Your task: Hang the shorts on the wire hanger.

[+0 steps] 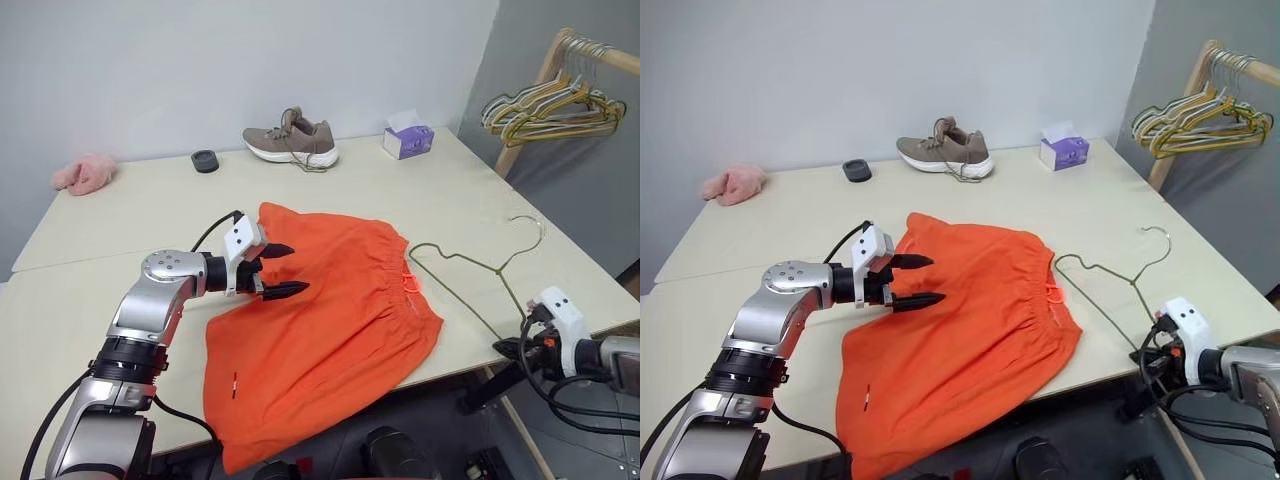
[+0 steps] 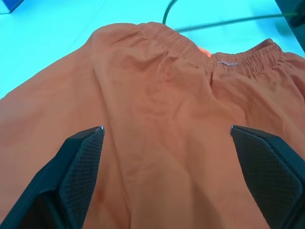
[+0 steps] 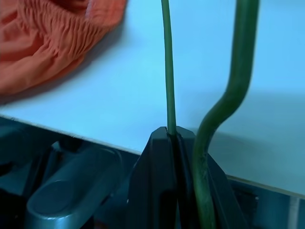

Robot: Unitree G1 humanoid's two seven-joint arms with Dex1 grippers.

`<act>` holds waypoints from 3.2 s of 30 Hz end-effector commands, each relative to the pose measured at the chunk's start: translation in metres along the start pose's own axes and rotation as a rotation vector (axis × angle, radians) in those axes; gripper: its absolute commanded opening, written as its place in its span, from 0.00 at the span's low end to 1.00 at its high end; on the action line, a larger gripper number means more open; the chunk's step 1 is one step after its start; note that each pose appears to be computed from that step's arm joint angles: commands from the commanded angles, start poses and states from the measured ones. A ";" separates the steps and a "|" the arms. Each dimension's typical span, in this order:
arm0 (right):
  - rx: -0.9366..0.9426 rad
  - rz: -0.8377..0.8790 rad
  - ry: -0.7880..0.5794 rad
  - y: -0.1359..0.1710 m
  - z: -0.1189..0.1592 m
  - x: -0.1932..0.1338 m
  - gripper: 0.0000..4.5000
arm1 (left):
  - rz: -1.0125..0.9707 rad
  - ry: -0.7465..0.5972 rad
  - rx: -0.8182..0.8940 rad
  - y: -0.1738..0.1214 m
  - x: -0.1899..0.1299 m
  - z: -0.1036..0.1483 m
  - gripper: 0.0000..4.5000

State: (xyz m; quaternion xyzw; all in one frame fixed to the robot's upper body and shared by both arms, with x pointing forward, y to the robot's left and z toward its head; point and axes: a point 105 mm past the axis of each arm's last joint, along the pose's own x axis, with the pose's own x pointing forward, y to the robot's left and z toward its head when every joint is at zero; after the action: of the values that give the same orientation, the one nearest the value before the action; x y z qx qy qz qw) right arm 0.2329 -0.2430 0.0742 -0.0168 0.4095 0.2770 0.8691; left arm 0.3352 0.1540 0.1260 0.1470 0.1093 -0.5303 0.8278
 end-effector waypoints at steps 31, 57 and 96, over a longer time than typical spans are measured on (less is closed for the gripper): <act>-0.030 0.254 -0.119 0.031 0.108 0.051 0.00 | 0.179 -0.006 0.074 0.025 -0.026 0.008 0.99; -1.087 0.045 -0.195 0.075 0.142 0.051 0.00 | -0.073 0.064 0.341 0.025 -0.022 0.054 0.99; -1.100 -0.047 -0.145 0.032 0.135 0.012 0.63 | -0.153 0.147 0.275 0.005 -0.012 0.010 0.00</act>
State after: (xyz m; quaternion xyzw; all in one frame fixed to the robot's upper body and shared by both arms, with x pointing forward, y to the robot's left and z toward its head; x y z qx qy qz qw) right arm 0.3201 -0.1717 0.1510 -0.4766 0.1466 0.4386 0.7477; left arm 0.3309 0.1579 0.1278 0.2860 0.1244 -0.6057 0.7320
